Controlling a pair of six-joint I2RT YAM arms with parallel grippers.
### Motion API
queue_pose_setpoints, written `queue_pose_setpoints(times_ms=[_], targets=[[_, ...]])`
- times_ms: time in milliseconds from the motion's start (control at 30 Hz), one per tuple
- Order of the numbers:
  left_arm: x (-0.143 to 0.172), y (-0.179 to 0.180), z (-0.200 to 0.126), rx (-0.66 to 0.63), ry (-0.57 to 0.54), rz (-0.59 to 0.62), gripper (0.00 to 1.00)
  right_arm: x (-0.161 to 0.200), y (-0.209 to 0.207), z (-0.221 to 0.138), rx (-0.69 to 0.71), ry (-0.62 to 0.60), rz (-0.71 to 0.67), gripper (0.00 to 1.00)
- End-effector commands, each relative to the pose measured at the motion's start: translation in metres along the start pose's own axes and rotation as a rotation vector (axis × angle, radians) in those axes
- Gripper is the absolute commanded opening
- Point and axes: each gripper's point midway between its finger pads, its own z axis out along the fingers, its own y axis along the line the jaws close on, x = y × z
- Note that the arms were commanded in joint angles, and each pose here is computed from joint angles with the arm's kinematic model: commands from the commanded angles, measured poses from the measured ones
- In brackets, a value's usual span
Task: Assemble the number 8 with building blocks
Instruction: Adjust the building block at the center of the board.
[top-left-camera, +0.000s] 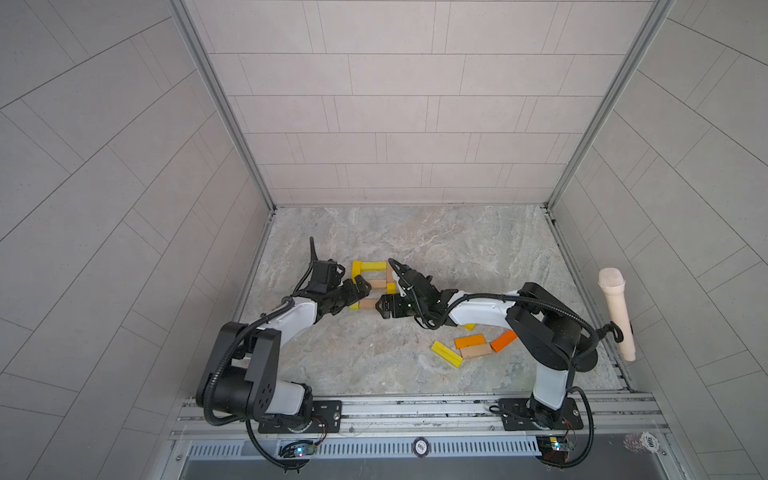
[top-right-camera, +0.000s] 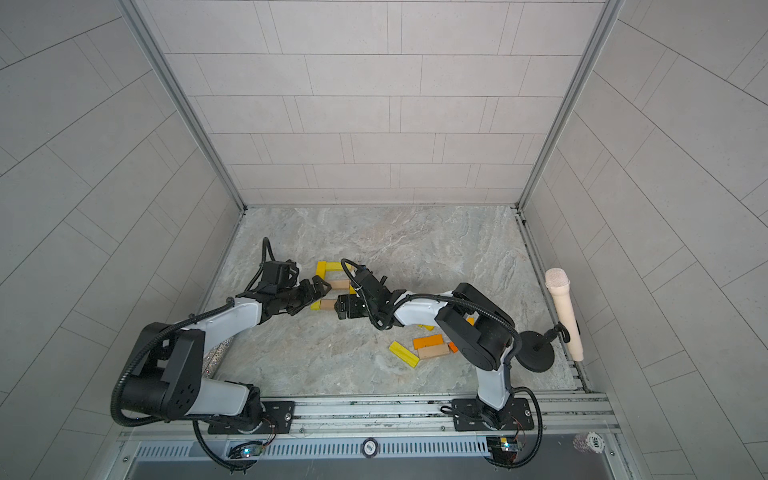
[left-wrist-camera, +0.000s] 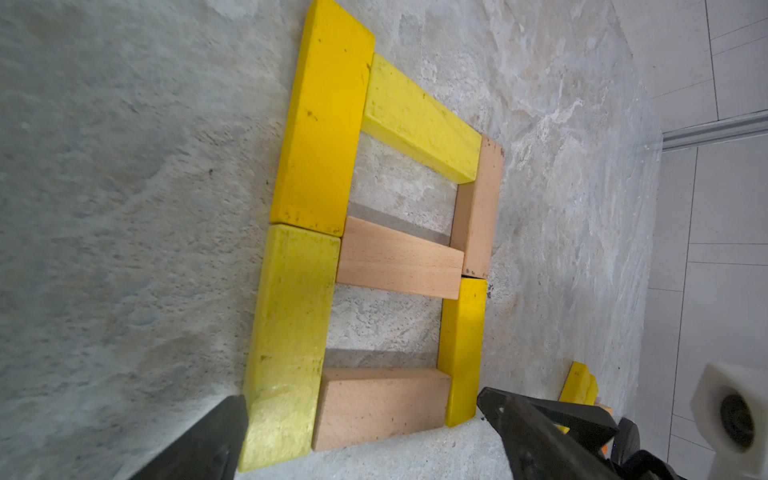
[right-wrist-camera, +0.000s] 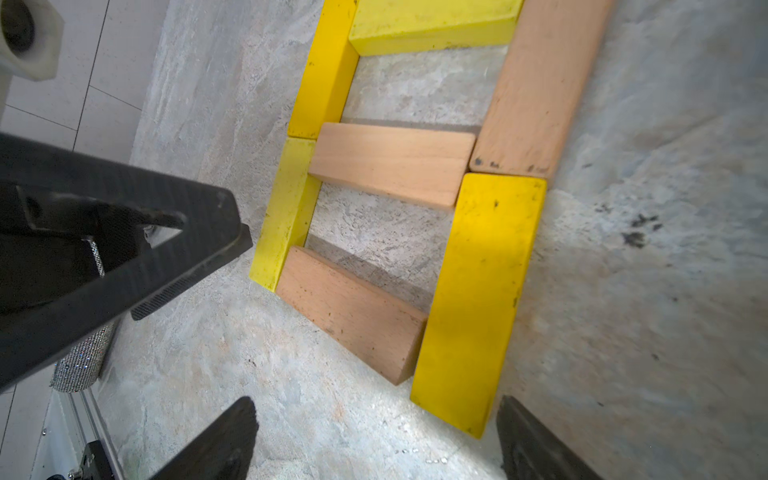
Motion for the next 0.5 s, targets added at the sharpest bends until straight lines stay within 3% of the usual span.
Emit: queue_pose_setpoints(times_ms=[0,467], targets=[[0.0029,0.0051,0.0026,-0.003,0.007,-0.016,1.00,0.0000,0.0043,0.0057,-0.015,-0.004,0.024,0.91],[0.0019,0.0049,0.0046,0.002,0.009,-0.012,1.00,0.0017,0.0077,0.0073,-0.041,0.001,0.035,0.91]])
